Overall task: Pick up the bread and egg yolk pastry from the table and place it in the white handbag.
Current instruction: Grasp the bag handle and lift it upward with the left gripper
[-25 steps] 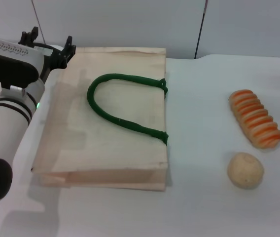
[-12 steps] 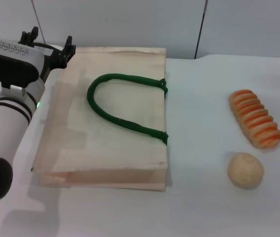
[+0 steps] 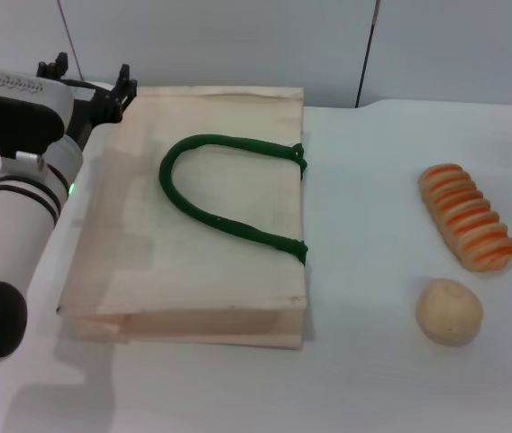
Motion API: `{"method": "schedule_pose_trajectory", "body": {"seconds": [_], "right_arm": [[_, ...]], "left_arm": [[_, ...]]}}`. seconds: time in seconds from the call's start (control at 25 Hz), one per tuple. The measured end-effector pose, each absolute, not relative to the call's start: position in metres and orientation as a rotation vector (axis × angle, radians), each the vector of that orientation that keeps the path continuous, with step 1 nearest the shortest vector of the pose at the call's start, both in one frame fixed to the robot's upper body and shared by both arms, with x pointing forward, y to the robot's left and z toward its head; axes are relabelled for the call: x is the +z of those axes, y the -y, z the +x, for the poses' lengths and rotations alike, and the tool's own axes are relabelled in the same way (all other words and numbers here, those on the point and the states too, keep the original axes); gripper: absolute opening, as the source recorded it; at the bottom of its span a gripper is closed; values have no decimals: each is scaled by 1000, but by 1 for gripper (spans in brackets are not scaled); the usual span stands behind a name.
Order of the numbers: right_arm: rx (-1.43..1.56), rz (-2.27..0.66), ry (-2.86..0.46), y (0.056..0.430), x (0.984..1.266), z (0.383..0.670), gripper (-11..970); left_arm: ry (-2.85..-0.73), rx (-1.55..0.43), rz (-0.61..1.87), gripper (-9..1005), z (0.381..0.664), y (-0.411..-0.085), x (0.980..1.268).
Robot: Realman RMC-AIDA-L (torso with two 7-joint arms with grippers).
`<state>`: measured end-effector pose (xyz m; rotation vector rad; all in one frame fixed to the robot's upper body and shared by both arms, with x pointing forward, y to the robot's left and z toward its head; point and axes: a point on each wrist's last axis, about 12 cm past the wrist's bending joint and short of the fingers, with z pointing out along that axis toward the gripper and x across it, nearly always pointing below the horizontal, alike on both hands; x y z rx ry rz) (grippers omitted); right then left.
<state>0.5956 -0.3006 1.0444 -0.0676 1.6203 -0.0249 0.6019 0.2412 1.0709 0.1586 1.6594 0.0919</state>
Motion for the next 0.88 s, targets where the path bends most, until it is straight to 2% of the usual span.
{"method": "schedule_pose_trajectory", "body": {"seconds": [0.44, 0.8, 0.88], "right_arm": [[-29, -69, -1637, 301, 1043, 596, 735], [-35, -69, -1650, 303, 1041, 596, 735], [-33, -69, -1660, 302, 1040, 596, 735]], "left_arm": [[-1621, 30, 240, 849, 599, -231, 1084], [-1743, -63, 320, 847, 606, -237, 1114], [-1765, -66, 338, 799, 605, -239, 1120]]}}
